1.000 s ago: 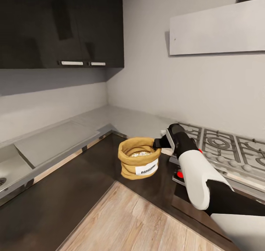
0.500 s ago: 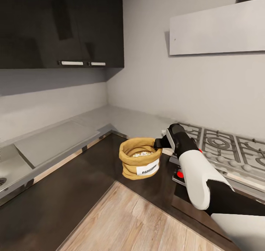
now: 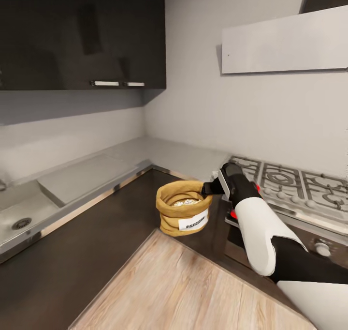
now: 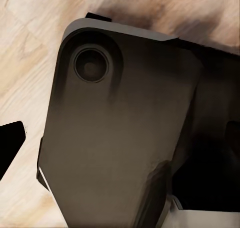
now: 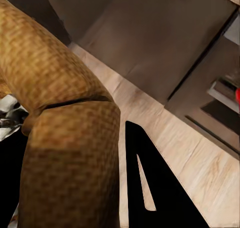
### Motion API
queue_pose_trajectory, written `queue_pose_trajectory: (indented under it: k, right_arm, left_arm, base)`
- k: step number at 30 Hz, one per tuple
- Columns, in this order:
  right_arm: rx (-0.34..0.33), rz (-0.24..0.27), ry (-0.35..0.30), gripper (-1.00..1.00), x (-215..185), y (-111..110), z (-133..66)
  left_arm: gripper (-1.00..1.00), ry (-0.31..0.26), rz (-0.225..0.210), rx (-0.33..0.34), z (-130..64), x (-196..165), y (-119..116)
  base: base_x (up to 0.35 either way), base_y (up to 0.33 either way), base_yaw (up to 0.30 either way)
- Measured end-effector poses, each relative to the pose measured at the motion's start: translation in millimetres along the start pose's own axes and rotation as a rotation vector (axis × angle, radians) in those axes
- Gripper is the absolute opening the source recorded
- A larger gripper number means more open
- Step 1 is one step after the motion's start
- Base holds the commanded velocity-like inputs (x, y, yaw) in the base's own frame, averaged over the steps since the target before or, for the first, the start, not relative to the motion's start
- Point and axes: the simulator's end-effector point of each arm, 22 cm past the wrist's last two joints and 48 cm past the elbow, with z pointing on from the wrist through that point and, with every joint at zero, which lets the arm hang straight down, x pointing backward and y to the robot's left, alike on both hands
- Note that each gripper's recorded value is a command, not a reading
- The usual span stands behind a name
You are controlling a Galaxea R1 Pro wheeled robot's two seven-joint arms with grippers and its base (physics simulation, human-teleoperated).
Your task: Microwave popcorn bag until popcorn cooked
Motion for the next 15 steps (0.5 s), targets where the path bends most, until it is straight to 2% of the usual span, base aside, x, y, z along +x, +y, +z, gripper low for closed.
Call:
queue_pose_trajectory:
  k: [10,15]
  right_arm:
    - [0.002,0.002,0.001,-1.0,0.6,-0.6,0.4]
    - [0.001,0.002,0.002,-1.0,0.6,-0.5,0.3]
  left_arm:
    - [1.0,0.0,0.0,0.0,0.0,-0.1,0.0]
    - [1.0,0.0,0.0,0.0,0.0,-0.1,0.0]
  base:
    - [-0.345,0.105,-0.009]
    - [-0.346,0.105,-0.206]
